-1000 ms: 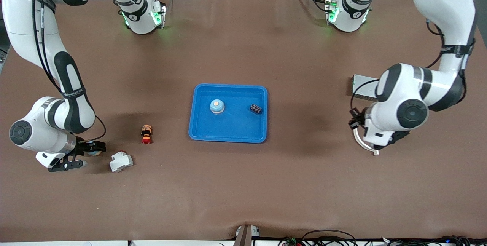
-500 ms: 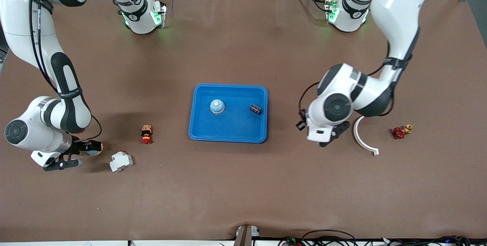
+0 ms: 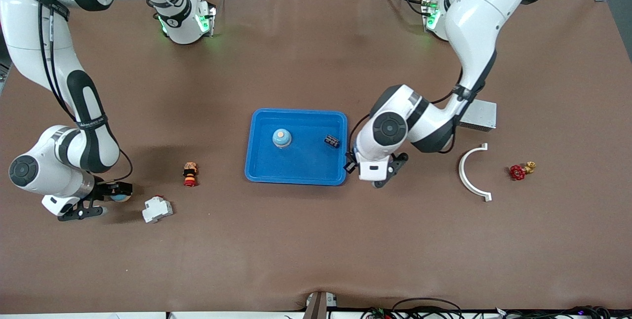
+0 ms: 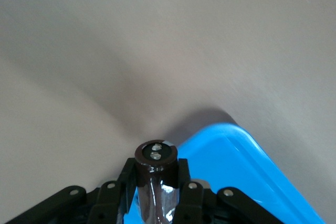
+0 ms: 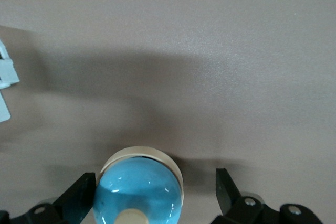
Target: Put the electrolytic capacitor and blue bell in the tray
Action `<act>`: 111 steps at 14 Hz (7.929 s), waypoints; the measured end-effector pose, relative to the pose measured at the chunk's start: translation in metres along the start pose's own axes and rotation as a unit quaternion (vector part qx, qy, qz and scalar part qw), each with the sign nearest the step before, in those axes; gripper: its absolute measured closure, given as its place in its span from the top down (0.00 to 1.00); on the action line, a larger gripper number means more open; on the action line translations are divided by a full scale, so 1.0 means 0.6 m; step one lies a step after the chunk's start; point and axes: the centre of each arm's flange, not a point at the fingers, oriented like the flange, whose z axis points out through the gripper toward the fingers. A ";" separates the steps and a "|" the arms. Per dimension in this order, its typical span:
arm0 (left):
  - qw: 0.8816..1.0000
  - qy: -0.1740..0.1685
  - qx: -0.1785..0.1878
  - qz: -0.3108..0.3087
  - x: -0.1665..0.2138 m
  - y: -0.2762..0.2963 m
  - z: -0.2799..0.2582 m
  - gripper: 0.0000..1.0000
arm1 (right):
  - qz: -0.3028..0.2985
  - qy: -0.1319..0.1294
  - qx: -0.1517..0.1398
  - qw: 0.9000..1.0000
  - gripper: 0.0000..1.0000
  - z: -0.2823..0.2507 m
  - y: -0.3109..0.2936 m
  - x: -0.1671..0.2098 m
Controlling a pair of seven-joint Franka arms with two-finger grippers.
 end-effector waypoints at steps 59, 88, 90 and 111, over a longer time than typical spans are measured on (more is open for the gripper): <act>0.923 0.086 0.088 0.365 0.484 -0.434 -0.612 1.00 | 0.405 0.057 0.111 0.906 0.64 -0.040 -0.859 -0.082; 0.933 0.069 0.048 0.350 0.396 -0.601 -0.722 1.00 | 0.281 -0.027 0.065 0.957 1.00 -0.235 -0.646 0.011; 0.934 0.070 0.048 0.348 0.397 -0.602 -0.721 1.00 | 0.247 -0.029 0.055 0.967 1.00 -0.272 -0.592 0.014; 0.934 0.070 0.048 0.347 0.400 -0.603 -0.718 1.00 | 0.112 0.002 -0.009 0.994 1.00 -0.657 -0.237 -0.117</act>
